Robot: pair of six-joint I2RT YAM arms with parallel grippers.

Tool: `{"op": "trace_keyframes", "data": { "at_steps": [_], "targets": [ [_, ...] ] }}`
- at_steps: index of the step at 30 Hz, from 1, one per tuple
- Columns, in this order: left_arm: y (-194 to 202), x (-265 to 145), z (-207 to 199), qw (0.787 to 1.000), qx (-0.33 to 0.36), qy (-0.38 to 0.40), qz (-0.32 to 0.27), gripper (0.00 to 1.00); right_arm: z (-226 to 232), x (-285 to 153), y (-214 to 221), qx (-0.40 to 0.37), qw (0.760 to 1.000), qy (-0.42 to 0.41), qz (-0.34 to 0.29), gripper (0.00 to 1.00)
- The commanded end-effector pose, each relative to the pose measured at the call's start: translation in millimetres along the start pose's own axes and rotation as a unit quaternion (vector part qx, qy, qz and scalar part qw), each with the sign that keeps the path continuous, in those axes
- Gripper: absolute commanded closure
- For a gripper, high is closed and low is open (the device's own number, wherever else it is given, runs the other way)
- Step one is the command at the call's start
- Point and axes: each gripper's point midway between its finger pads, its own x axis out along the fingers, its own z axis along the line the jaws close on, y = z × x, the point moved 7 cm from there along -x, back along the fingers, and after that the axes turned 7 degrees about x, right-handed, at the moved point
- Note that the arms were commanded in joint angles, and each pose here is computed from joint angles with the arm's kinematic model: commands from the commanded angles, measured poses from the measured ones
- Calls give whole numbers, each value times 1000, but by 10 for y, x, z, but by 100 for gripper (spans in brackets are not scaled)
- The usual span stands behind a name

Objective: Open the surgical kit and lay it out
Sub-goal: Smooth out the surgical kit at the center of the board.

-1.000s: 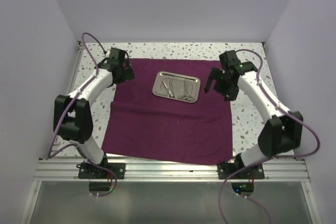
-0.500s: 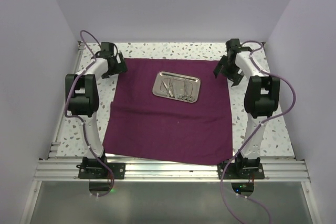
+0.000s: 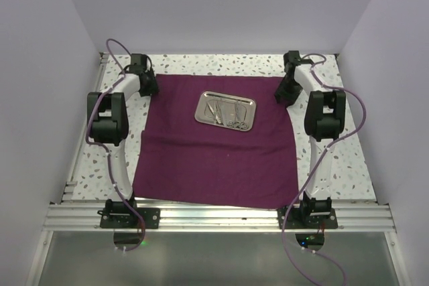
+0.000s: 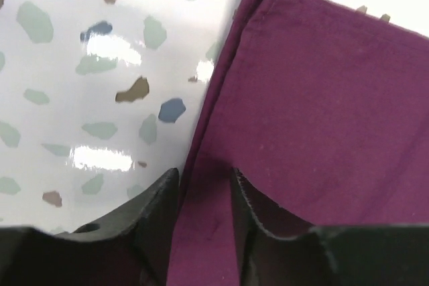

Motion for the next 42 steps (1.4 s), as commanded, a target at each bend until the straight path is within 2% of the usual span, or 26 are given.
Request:
{"op": "trace_keyframes", "data": {
  "at_steps": [1,2,3,4,5,13,19,26,28,29,30,31,32,33,34,39,40,42],
  "targets": [
    [84,161,-57,999,-2,31,32,61,29,292,19,-4,1000,10,17,59],
    [78,178,-66,999,-4,34,34,87,75,286,-3,-2,1000,0,20,66],
    [82,195,-70,999,-11,32,38,100,75,349,13,-4,1000,2,28,87],
    [66,226,-75,999,-13,30,41,100,104,357,16,-5,1000,-1,29,97],
    [40,230,-82,999,-15,31,40,100,146,330,-39,-2,1000,-9,24,100],
    [-551,228,-86,1000,-22,1,-11,100,339,286,-282,13,1000,-19,2,100],
    [-703,173,182,997,-57,-39,-33,100,352,199,-454,26,999,-36,-26,100],
    [-733,-52,395,991,-80,-88,-61,100,-16,61,-484,50,996,39,-65,100],
    [-773,-148,436,989,-86,-95,-71,100,-90,-64,-508,58,994,47,-74,68],
    [-804,-195,453,988,-87,-101,-76,100,-121,-97,-496,56,994,54,-77,49],
    [-825,-239,454,988,-85,-102,-80,100,-149,-197,-508,56,993,56,-84,22],
    [-890,-335,440,988,-84,-97,-91,69,-167,-262,-520,55,993,57,-89,18],
    [-924,-393,433,987,-84,-95,-97,44,-200,-303,-491,54,993,62,-88,11],
    [-961,-455,408,987,-83,-87,-105,26,-231,-462,-505,58,992,55,-96,9],
    [-1010,-596,397,986,-84,-83,-119,2,-260,-516,-495,60,992,53,-99,8],
    [-1004,-1017,230,986,-79,-43,-140,0,-479,-886,-298,53,992,30,-111,7],
    [-906,-1147,198,987,-76,-40,-137,0,-491,-1117,-254,51,992,-9,-114,7],
    [-732,-1274,82,989,-63,-30,-130,0,-558,-1100,-31,41,995,-32,-88,9]
  ]
}}
